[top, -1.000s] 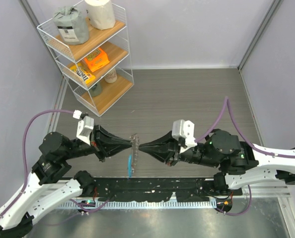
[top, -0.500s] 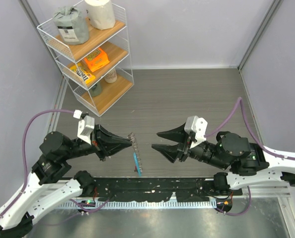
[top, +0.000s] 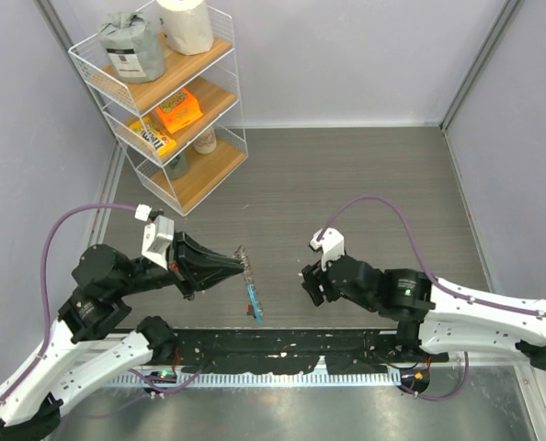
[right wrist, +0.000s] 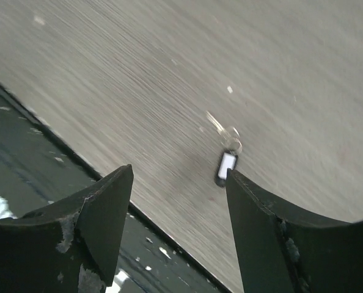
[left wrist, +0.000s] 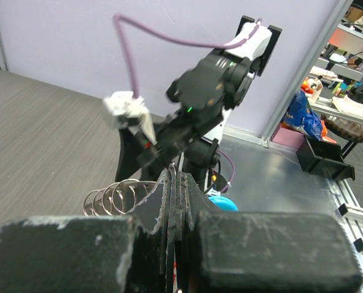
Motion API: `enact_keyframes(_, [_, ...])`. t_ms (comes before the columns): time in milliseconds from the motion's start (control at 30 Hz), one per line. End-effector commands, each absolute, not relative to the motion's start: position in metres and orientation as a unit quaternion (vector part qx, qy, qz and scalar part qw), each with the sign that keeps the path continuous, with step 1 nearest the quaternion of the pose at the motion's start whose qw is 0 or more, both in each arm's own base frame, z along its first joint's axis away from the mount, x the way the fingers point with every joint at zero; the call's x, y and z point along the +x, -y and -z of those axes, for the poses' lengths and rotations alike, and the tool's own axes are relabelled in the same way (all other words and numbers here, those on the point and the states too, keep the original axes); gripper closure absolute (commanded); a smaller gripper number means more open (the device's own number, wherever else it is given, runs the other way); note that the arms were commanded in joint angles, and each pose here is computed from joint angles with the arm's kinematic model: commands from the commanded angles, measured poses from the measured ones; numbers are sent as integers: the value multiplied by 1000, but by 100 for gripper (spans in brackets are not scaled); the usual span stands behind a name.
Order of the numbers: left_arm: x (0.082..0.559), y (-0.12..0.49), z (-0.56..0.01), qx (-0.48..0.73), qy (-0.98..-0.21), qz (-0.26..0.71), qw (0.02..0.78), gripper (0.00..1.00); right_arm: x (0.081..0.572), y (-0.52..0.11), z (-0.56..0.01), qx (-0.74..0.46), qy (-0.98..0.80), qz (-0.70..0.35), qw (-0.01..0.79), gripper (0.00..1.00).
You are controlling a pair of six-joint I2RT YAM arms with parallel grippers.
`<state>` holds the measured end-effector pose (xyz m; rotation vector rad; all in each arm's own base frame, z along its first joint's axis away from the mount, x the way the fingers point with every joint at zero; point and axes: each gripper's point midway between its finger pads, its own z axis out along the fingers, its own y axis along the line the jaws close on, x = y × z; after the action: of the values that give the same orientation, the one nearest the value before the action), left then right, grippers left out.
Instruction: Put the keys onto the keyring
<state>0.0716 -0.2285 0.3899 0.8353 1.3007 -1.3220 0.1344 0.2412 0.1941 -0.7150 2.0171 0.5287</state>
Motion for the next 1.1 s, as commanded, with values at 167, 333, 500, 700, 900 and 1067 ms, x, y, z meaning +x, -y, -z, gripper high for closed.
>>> enact_keyframes(167, [57, 220, -419, 355, -494, 572, 550, 100, 171, -208, -105, -113, -901, -152, 389, 30])
enact_keyframes(333, [56, 220, -417, 357, -494, 573, 549, 100, 176, -213, -68, -94, -916, -175, 349, 31])
enact_keyframes(500, [56, 221, -417, 358, -493, 574, 547, 100, 180, -218, -52, -75, -920, -197, 330, 35])
enact_keyframes(700, [57, 222, -417, 358, -494, 574, 546, 100, 190, -217, -37, -59, -922, -195, 328, 37])
enact_keyframes(900, [58, 222, -416, 358, -498, 571, 546, 100, 197, -220, -30, -59, -924, -187, 329, 41])
enact_keyframes(1067, [59, 222, -415, 357, -501, 568, 546, 100, 199, -221, -25, -64, -926, -181, 324, 48])
